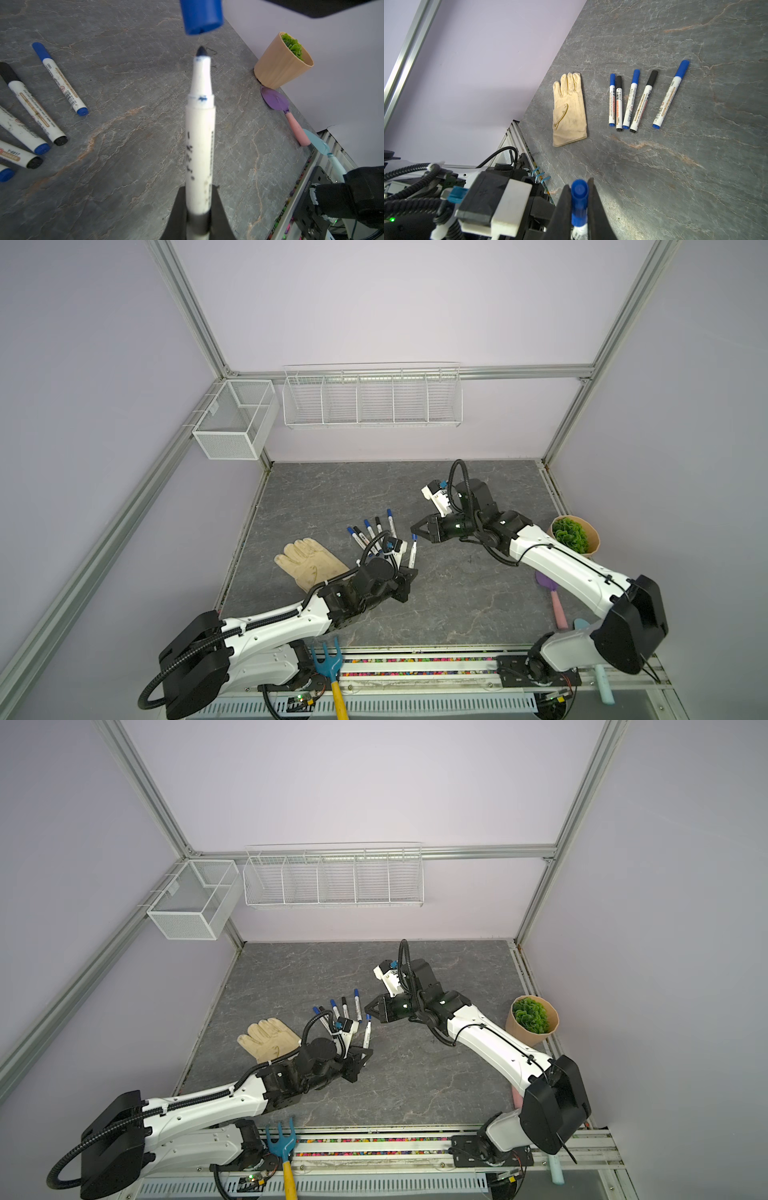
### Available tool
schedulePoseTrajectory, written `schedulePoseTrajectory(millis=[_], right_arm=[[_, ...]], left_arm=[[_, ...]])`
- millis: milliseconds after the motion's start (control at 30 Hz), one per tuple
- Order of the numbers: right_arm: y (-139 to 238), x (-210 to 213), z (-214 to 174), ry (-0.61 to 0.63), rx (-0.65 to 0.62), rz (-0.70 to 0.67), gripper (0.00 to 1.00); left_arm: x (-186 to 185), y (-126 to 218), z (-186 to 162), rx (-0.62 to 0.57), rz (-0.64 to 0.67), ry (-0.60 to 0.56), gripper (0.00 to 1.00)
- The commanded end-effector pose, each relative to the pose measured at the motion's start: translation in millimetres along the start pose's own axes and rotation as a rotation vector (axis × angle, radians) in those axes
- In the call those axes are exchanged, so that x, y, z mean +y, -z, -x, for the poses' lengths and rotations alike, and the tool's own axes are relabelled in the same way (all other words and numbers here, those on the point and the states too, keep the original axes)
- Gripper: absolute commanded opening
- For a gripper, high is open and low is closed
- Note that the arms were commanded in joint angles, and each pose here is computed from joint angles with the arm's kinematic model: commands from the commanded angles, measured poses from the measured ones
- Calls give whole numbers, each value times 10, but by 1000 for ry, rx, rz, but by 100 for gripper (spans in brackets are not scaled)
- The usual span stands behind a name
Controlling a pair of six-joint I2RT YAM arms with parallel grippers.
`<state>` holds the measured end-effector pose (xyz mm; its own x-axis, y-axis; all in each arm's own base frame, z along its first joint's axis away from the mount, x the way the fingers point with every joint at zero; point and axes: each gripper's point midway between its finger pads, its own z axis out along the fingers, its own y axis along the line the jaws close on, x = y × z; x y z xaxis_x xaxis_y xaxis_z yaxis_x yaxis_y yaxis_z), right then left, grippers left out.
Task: Insert the pens into the pen caps
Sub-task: 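Bring the blue cap above the marker tip held by the left gripper, then press the blue cap down onto the marker tip with the right gripper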
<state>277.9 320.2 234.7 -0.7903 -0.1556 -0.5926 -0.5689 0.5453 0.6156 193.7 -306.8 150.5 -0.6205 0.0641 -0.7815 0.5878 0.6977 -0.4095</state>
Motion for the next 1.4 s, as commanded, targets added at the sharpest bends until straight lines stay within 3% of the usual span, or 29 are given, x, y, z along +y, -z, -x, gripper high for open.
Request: schedulePoseTrajectory(millis=[0, 533, 867, 1167, 1367], right_arm=[[6, -63, -86, 15, 21, -27, 9], [52, 69, -275, 8, 75, 58, 9], [247, 246, -378, -31, 133, 165, 8], [408, 420, -680, -102, 264, 316, 8], [436, 415, -885, -145, 342, 337, 9]], left_arm=[[-133, 46, 179, -44, -36, -15, 0], [-172, 18, 291, -84, -41, -19, 0], [-292, 65, 655, -210, -71, -26, 0], [-375, 162, 970, -298, -95, -46, 0], [-385, 162, 991, -297, -107, -64, 0]])
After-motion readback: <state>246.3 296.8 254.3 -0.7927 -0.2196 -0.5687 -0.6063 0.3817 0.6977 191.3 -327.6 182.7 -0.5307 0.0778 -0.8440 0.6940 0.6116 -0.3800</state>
